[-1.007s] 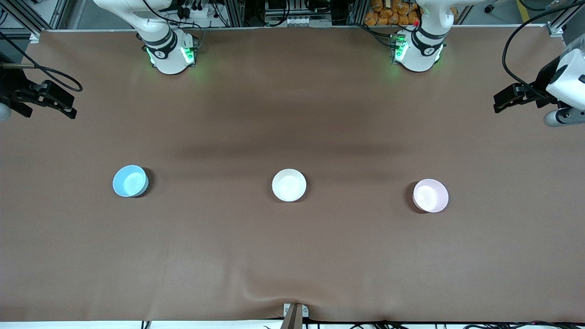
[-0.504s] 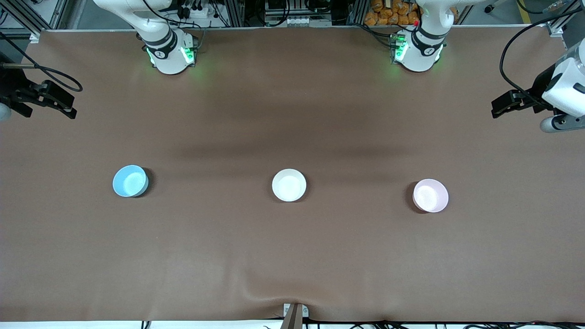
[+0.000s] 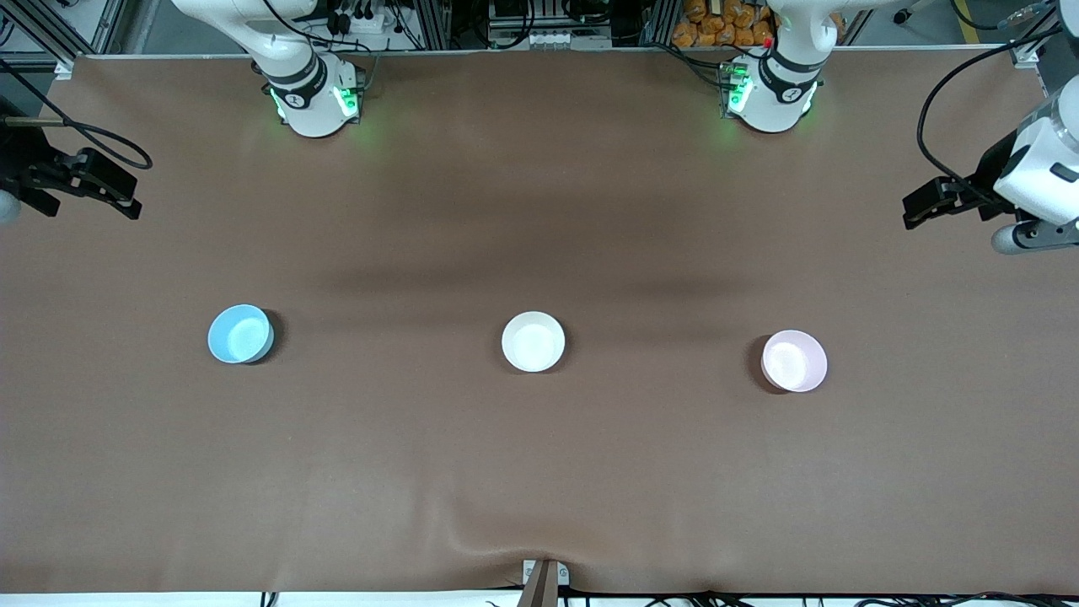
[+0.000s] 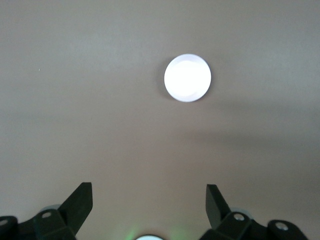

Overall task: Stack pink and blue bowls on white bowl
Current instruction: 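Move the left gripper down toward the pink bowl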

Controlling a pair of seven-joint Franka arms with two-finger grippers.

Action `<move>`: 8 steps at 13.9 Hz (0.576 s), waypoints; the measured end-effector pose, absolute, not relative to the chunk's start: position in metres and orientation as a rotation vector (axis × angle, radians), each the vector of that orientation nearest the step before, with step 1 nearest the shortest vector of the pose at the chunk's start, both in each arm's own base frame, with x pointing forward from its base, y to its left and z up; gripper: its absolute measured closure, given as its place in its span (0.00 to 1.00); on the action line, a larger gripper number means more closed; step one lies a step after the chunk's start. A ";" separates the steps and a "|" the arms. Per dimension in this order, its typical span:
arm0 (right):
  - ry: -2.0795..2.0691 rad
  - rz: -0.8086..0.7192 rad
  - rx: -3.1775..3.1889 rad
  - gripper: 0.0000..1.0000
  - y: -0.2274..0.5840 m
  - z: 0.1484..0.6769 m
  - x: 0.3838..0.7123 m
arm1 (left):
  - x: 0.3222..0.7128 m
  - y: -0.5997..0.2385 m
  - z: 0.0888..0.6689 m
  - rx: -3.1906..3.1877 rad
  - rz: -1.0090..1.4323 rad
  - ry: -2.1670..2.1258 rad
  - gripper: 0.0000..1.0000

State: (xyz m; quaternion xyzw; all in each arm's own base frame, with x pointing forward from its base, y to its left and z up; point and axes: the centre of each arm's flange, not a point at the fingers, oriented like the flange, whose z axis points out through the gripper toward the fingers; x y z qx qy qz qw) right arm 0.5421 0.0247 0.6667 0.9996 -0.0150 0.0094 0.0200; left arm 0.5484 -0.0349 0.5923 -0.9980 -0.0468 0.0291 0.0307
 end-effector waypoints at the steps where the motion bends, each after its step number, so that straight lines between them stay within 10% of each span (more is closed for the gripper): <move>1: -0.046 0.029 3.101 0.00 0.025 0.667 0.542 | 0.552 -0.035 0.583 -3.078 0.072 -0.140 0.00; 8: -0.047 0.028 3.101 0.00 0.024 0.667 0.542 | 0.612 0.022 0.470 -3.159 0.078 -0.137 0.00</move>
